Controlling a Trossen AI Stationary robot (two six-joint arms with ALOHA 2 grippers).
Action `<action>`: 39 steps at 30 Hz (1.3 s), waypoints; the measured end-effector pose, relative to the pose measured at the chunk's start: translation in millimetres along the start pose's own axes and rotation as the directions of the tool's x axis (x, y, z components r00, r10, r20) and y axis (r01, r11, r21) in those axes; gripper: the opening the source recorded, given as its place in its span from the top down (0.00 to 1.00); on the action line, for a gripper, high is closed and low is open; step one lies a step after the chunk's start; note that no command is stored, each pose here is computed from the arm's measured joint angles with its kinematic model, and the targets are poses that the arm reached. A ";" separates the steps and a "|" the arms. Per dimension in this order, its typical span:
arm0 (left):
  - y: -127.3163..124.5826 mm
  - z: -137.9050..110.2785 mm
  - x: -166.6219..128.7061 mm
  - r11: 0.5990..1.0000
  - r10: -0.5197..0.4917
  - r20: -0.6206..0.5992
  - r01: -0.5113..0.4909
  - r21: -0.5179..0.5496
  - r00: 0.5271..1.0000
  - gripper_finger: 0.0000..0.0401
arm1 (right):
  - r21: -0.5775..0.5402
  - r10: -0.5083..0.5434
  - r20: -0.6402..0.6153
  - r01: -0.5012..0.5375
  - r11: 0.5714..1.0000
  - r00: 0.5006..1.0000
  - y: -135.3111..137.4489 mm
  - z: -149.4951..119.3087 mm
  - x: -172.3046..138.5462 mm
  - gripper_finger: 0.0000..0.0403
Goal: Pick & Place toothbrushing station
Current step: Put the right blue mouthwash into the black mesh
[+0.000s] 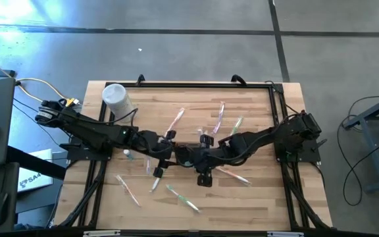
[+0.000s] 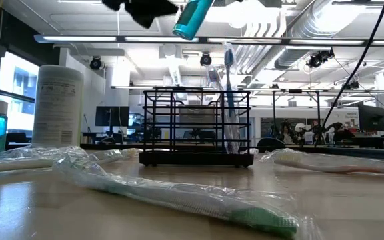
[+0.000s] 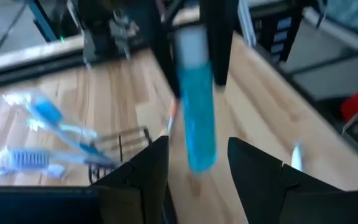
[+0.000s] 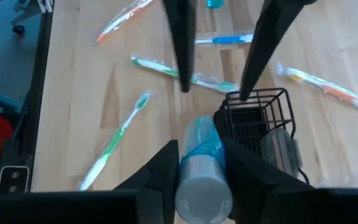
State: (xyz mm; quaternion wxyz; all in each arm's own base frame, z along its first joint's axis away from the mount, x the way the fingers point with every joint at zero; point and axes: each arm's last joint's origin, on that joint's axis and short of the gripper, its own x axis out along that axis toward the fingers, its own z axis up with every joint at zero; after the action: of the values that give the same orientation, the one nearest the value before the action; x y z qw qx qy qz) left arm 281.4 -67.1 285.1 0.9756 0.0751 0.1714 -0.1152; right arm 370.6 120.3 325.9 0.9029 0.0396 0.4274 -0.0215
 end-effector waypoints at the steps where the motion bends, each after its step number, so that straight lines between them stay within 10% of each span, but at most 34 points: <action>1: 0.2 1.7 0.0 1.000 0.004 0.017 -0.004 -0.005 1.000 0.59 | -0.002 0.000 0.001 0.000 1.000 1.000 -0.1 0.1 0.0 0.77; 15: -0.5 -1.8 3.6 0.999 -0.009 -0.002 0.009 -0.052 1.000 0.29 | -0.026 0.003 -0.002 -0.003 1.000 1.000 2.3 -1.0 -0.5 0.77; 39: -3.8 -19.9 41.9 0.994 -0.037 -0.011 0.036 -0.106 0.999 0.33 | -0.086 -0.015 0.022 0.017 0.996 1.000 2.1 0.7 -0.5 0.77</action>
State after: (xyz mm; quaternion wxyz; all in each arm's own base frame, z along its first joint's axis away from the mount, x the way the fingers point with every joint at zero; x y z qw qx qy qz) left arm 312.5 -75.4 251.5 0.9748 0.0207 0.1848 -0.1232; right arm 370.9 122.3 326.9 0.9080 -0.0032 0.4188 -0.0108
